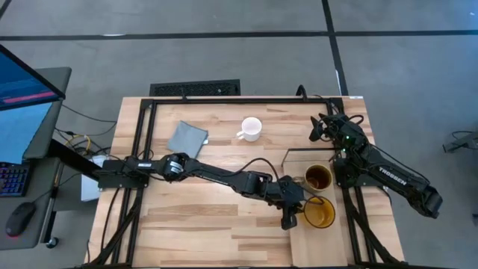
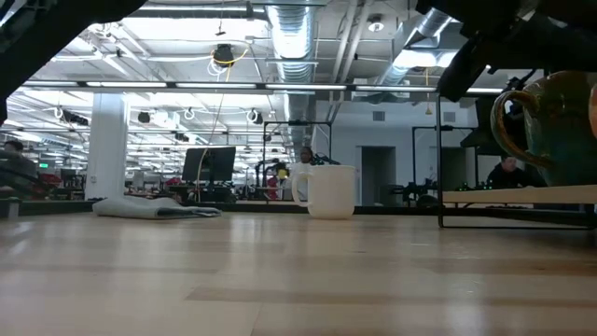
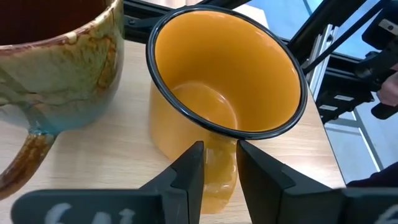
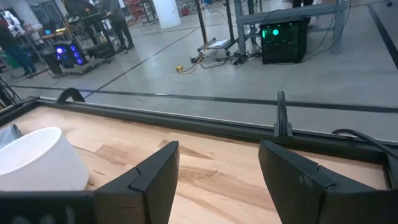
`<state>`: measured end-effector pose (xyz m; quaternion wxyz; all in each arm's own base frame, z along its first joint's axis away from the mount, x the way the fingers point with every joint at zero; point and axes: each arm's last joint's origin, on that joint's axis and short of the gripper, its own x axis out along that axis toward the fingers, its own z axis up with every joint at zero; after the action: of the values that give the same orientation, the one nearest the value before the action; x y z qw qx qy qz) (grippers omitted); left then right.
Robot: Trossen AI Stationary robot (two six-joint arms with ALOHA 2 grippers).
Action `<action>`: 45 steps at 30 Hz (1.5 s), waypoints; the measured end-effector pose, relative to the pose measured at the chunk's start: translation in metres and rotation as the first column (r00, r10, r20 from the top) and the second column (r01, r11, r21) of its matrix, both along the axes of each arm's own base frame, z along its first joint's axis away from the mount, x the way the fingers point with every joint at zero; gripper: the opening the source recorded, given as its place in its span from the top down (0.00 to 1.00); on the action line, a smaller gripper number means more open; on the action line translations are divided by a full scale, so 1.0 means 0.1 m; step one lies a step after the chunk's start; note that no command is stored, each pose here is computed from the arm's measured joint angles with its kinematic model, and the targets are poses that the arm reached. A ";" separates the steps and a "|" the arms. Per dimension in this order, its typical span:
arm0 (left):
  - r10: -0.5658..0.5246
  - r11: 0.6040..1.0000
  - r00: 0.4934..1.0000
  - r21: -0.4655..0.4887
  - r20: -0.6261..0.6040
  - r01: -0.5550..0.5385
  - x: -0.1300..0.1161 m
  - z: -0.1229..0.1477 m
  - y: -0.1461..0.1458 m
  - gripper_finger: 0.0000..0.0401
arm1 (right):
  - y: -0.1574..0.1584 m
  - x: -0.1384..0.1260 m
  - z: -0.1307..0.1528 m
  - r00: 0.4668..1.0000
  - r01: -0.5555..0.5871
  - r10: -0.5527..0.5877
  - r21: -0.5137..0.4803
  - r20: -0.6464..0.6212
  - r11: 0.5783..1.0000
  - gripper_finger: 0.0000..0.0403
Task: Stack small to large cups/mugs on shelf
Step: Put the yellow mug on the shelf
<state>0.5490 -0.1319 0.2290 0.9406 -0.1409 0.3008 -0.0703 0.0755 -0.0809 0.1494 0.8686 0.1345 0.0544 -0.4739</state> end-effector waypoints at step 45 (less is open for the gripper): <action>0.033 0.997 0.995 -0.062 -0.098 -0.039 -0.02 -0.02 0.18 0.79 | 0.00 0.00 0.00 1.000 -0.001 0.001 -0.004 -0.006 1.000 0.39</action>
<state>0.5474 -0.1137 0.2271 0.9211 -0.1794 0.3411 -0.0561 0.0755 -0.0809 0.1494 0.8690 0.1310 0.0562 -0.4738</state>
